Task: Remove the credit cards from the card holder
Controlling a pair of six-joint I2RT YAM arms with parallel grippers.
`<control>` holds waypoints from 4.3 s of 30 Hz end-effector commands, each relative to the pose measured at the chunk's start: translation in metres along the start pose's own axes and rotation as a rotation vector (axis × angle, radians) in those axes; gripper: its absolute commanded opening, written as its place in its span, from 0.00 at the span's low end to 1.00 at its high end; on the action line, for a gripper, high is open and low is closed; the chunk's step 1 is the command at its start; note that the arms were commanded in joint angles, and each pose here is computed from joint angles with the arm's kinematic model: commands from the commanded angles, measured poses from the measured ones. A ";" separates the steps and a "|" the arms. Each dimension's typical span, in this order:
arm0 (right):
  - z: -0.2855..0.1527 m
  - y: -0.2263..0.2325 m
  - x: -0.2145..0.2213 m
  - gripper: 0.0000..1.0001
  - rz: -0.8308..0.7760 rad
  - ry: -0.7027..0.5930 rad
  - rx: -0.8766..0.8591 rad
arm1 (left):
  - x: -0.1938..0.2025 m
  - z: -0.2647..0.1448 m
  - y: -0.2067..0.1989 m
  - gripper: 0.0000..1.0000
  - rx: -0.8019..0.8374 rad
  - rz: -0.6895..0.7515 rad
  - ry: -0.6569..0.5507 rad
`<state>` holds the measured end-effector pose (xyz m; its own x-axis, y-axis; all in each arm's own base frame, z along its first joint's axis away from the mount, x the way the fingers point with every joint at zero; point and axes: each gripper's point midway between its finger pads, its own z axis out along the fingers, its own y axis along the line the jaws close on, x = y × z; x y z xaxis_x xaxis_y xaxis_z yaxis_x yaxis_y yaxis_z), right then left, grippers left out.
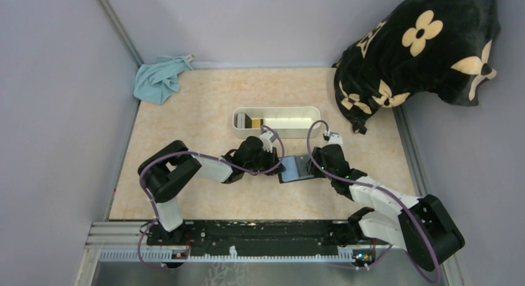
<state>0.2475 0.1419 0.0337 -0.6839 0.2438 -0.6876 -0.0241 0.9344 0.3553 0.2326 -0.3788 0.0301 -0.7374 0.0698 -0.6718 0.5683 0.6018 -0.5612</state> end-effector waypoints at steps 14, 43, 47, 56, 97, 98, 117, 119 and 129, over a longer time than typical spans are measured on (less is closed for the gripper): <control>-0.024 0.047 -0.024 0.33 0.016 -0.035 -0.220 | 0.011 -0.004 0.005 0.00 -0.019 -0.010 0.025; -0.025 0.103 -0.025 0.41 -0.058 0.010 -0.374 | 0.010 -0.013 0.009 0.00 -0.041 -0.003 -0.005; -0.021 0.100 -0.022 0.41 -0.046 0.012 -0.362 | 0.007 -0.018 0.011 0.00 -0.061 0.003 -0.012; -0.014 0.080 -0.015 0.39 -0.016 0.018 -0.301 | -0.013 -0.040 0.006 0.00 -0.100 0.035 -0.062; 0.000 0.048 0.019 0.41 0.059 0.090 -0.275 | 0.024 -0.002 0.006 0.00 -0.013 -0.031 0.078; -0.001 0.049 0.020 0.41 0.061 0.093 -0.283 | 0.025 -0.002 0.007 0.00 -0.012 -0.031 0.080; -0.015 0.077 0.010 0.21 0.145 0.060 -0.521 | 0.030 -0.001 0.010 0.00 -0.019 -0.035 0.092; -0.015 0.076 0.010 0.14 0.146 0.060 -0.521 | 0.030 -0.001 0.010 0.00 -0.019 -0.034 0.092; -0.015 0.065 0.004 0.00 0.161 0.038 -0.479 | 0.030 -0.001 0.011 0.00 -0.024 -0.032 0.091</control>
<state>0.2252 0.1975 0.0431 -0.7653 0.3362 -0.5489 -0.1925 0.6942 0.6935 0.2240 -0.3790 0.0277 -0.7631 0.0763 -0.6417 0.5560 0.5838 -0.5917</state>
